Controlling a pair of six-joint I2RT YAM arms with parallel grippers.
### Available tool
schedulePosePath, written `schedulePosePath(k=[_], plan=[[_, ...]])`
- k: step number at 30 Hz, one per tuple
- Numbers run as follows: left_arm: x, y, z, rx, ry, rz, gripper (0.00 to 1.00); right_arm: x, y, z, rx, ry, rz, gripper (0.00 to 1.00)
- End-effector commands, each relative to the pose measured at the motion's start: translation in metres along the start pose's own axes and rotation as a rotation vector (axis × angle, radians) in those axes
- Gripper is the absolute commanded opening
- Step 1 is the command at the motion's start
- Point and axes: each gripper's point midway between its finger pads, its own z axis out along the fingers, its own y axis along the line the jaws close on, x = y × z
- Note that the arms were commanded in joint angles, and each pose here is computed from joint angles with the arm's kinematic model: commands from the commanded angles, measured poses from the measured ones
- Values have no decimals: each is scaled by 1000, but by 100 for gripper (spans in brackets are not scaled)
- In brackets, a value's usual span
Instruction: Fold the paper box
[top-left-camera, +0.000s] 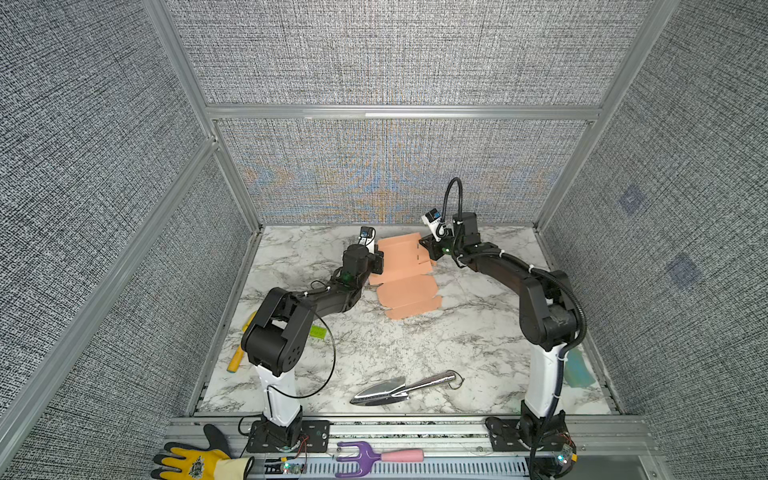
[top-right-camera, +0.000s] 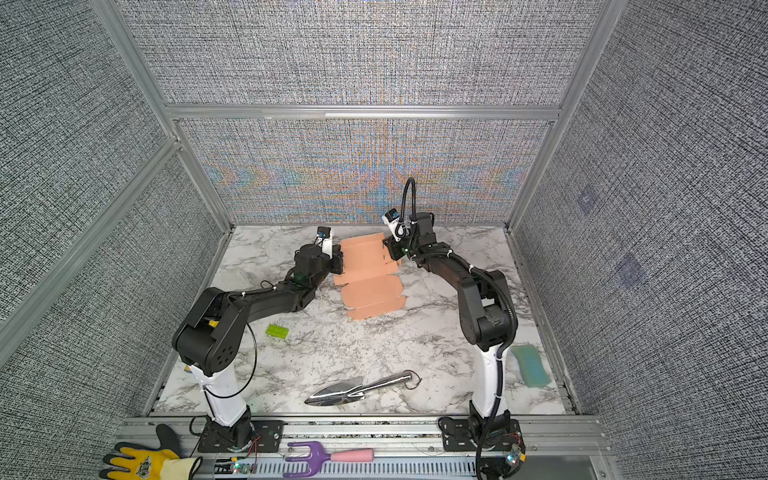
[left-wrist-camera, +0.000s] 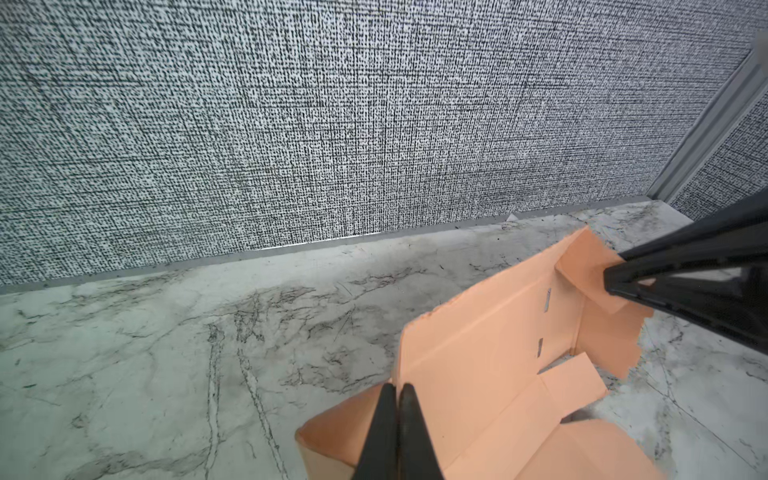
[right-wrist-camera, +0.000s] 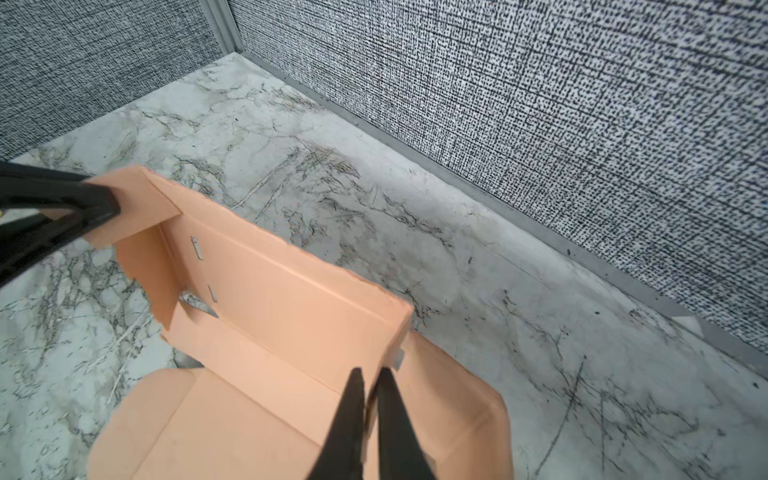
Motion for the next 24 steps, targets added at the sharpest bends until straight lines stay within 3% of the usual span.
schedulePosePath(k=[1,13,24], plan=[[-5,-2,1,6,-12,-21,0,-9,-6,0,72,-35,30,2],[-2,3,-2,-84,-54,-111,0,-1,18,10,283,-109,247,0],[3,17,-11,-213,-134,-271,0,-1,19,-7,506,-242,455,0]])
